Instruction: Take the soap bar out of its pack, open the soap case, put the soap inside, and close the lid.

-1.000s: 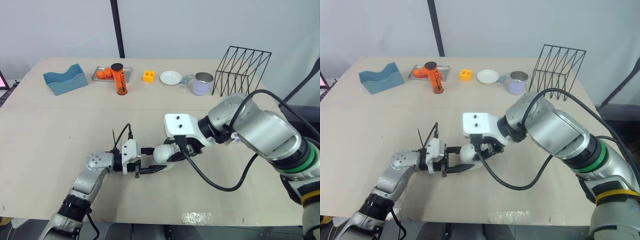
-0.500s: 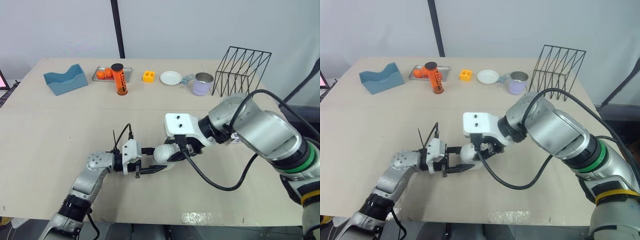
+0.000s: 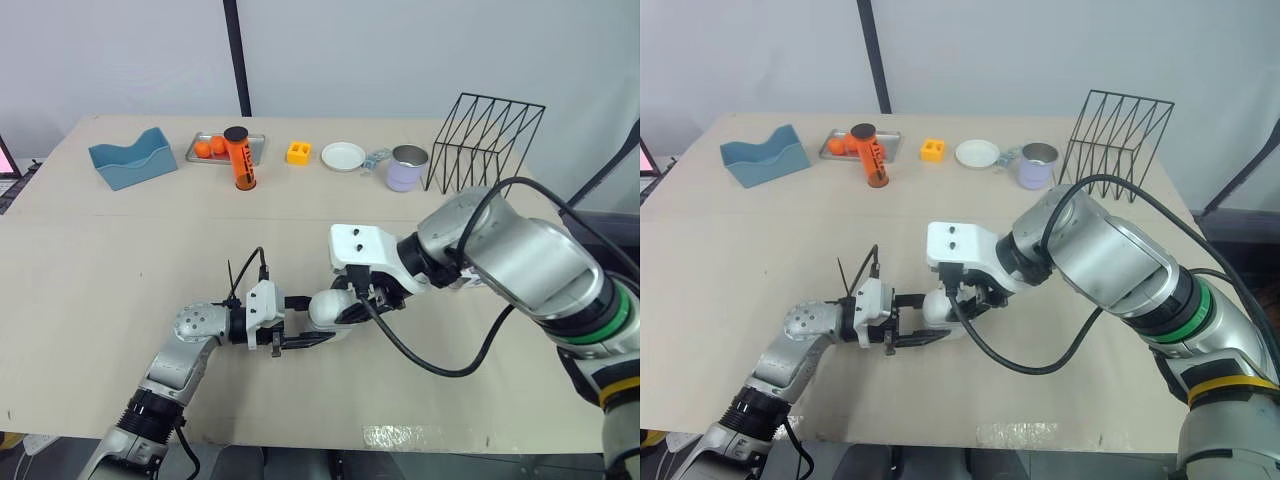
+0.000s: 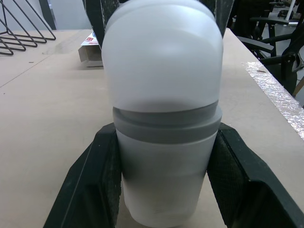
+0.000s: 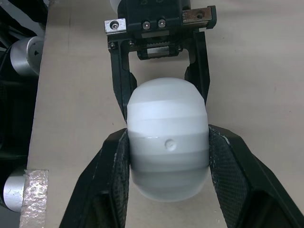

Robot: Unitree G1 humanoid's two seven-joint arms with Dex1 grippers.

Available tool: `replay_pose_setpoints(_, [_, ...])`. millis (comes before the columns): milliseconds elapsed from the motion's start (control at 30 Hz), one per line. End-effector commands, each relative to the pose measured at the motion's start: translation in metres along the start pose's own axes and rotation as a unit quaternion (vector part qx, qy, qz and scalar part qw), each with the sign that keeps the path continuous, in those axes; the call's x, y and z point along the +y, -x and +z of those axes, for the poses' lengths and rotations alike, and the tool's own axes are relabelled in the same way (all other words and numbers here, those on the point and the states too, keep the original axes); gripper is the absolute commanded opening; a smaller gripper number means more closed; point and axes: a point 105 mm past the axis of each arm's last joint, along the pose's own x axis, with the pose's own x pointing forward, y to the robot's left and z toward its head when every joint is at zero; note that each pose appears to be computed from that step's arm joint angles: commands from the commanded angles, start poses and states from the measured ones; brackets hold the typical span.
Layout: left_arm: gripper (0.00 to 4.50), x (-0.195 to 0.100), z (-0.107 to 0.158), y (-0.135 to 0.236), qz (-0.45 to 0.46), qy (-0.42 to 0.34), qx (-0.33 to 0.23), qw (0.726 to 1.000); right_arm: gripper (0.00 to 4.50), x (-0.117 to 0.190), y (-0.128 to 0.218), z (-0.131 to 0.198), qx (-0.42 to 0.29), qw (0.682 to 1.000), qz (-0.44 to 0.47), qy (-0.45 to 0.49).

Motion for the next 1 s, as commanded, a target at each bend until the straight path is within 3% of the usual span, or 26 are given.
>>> replay_pose_setpoints(33, [2.02,0.0059,0.0022,-0.0011,0.012,-0.003,-0.002,1.0,1.81,0.0171,-0.0126,0.0037,0.003,0.999,0.047,0.02])
replay_pose_setpoints(1000, [2.02,0.0113,-0.0016,0.002,0.019,0.002,0.008,1.0,1.81,0.0217,-0.0121,-0.0036,0.022,0.998,0.046,0.029])
